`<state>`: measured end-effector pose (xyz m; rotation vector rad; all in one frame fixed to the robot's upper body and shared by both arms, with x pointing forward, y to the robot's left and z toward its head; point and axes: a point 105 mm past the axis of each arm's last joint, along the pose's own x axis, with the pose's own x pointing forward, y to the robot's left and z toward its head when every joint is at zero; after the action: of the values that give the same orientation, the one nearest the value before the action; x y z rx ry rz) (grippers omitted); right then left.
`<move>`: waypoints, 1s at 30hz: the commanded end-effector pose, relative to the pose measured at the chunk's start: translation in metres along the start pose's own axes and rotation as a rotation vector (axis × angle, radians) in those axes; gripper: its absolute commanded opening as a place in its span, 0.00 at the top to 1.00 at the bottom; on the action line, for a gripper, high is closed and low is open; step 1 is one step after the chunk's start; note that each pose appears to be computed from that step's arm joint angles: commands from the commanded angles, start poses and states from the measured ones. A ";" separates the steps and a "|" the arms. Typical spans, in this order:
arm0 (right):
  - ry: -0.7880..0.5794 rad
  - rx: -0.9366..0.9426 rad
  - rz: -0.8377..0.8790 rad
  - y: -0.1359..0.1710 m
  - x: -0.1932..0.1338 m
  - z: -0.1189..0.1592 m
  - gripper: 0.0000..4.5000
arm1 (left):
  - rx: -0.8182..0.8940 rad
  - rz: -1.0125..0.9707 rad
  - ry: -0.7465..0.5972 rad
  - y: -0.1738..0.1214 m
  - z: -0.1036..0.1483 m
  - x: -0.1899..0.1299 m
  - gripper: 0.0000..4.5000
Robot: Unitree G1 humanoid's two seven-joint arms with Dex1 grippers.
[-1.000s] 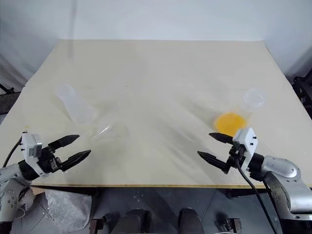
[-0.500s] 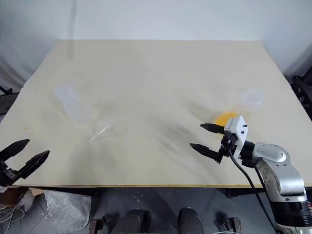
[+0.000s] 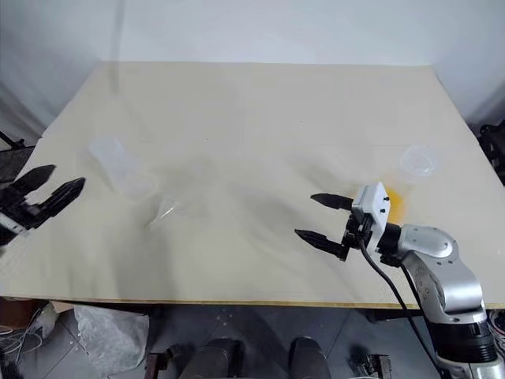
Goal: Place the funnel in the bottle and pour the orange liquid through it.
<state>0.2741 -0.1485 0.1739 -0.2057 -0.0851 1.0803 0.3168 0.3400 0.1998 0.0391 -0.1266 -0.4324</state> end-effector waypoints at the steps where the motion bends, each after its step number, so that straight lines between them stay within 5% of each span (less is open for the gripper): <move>1: -0.056 -0.026 -0.009 0.011 0.002 0.015 0.01 | 0.046 -0.038 -0.007 0.004 0.005 0.012 0.00; 26: -0.093 -0.036 -0.094 0.013 0.007 0.025 0.01 | 0.126 -0.126 -0.010 0.006 0.008 0.072 0.00; 30: -0.085 -0.041 -0.105 0.012 0.004 0.024 0.00 | 0.118 -0.136 -0.028 0.004 0.009 0.074 0.26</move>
<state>0.2653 -0.1352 0.1843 -0.1660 -0.1484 0.9898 0.3836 0.3140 0.2026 0.1363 -0.1244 -0.5530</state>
